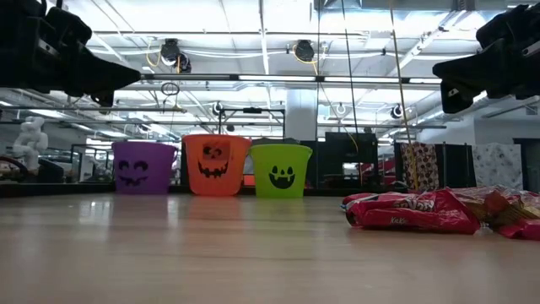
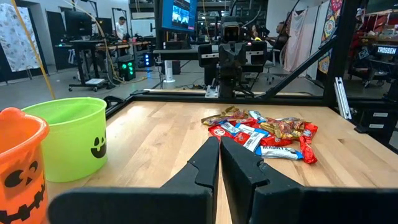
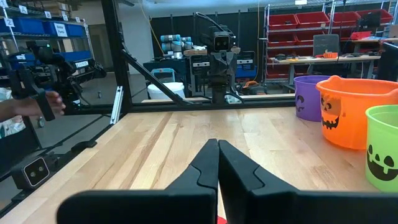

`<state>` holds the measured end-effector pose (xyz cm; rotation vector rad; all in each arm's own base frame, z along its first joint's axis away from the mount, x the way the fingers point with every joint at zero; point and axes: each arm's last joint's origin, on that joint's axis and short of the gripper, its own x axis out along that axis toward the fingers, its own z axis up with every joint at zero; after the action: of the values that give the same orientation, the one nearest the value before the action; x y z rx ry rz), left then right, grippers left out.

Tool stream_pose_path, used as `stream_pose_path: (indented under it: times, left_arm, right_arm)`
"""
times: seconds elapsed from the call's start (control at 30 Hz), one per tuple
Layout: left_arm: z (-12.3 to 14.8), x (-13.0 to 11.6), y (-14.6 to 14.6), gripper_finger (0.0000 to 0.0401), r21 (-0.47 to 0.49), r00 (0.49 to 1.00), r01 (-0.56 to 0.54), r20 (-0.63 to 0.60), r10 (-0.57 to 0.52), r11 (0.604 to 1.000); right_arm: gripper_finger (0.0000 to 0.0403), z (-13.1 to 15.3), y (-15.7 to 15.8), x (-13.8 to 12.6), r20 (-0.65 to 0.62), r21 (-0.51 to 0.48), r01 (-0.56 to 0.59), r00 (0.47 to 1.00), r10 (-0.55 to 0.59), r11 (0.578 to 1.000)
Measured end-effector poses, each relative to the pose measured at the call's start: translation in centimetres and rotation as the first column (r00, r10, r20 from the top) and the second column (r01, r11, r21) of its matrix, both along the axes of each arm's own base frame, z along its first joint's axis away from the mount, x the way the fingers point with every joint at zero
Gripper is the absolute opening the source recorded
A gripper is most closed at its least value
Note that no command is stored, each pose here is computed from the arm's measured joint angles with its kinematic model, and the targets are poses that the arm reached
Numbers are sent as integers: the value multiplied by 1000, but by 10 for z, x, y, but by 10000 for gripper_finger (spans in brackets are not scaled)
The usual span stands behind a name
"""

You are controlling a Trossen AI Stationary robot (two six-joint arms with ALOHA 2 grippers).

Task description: Sort candy by brand, put in halloween buckets

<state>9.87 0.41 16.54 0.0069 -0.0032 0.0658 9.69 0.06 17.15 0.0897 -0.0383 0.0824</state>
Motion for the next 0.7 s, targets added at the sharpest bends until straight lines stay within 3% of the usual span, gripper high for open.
stream_pose_path:
  times: [0.53, 0.7]
  left_arm:
    - [3, 0, 0, 25, -32, 1000, 0, 30, 1, 1000]
    - [32, -5, 1, 25, -52, 993, -21, 117, 27, 998]
  right_arm:
    - [0, 0, 0, 0, 0, 0, 0, 1000, 0, 1000]
    - [0, 0, 0, 0, -1, 0, 1, 1000, -1, 1000]
